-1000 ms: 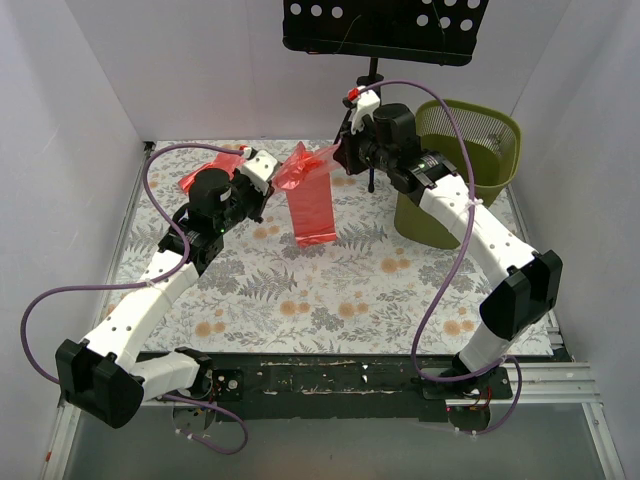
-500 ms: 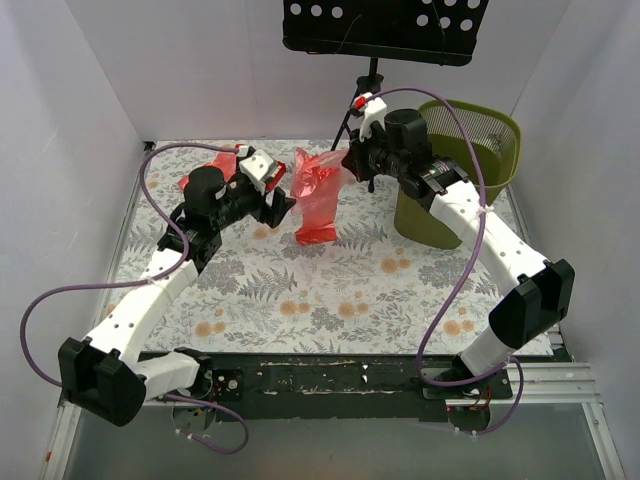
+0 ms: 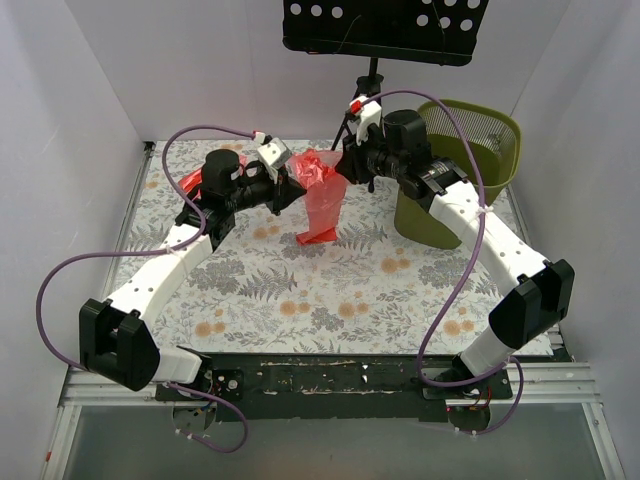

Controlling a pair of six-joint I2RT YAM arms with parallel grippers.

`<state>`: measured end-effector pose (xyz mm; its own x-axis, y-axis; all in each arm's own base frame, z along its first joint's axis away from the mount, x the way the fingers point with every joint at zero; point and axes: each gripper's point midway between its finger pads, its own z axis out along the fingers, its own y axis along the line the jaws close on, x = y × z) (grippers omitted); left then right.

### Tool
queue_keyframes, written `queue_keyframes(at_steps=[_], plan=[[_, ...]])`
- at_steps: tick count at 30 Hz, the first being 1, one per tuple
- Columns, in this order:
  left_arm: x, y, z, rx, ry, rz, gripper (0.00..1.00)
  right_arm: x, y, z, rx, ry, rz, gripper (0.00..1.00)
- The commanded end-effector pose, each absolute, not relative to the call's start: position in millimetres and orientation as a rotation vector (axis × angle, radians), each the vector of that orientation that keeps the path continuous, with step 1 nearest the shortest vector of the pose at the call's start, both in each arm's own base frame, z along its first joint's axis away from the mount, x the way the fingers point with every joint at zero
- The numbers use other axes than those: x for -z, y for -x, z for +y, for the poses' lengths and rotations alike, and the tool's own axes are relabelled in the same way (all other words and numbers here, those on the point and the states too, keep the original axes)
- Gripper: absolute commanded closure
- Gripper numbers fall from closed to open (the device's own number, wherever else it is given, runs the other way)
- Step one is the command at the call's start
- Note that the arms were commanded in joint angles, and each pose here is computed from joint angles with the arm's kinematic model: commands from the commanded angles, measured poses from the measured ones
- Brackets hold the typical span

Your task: Put the trash bags into the trash bin

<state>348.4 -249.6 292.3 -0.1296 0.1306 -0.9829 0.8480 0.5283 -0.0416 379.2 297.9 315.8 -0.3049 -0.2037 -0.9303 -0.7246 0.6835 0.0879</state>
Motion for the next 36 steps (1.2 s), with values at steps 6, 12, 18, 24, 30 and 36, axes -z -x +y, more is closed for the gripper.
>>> queue_keyframes(at_steps=[6, 12, 18, 24, 30, 36], plan=[[-321, -337, -254, 0.759, -0.976, 1.487, 1.0, -331, -362, 309, -0.673, 0.905, 1.734, 0.43], [-325, -326, -253, 0.704, -1.127, 1.407, 1.0, -327, -368, 320, -0.686, 0.983, 1.711, 0.4], [-321, -309, -252, 0.675, -1.302, 1.336, 1.0, -324, -364, 337, -0.761, 1.124, 1.667, 0.38], [-322, -293, -250, 0.613, -1.429, 1.234, 1.0, -322, -357, 353, -0.824, 1.295, 1.591, 0.35], [-315, -286, -248, 0.509, -1.535, 1.171, 1.0, -308, -329, 374, -1.036, 1.449, 1.535, 0.35], [-318, -282, -245, 0.443, -1.563, 1.147, 1.0, -282, -319, 382, -1.119, 1.467, 1.628, 0.5]])
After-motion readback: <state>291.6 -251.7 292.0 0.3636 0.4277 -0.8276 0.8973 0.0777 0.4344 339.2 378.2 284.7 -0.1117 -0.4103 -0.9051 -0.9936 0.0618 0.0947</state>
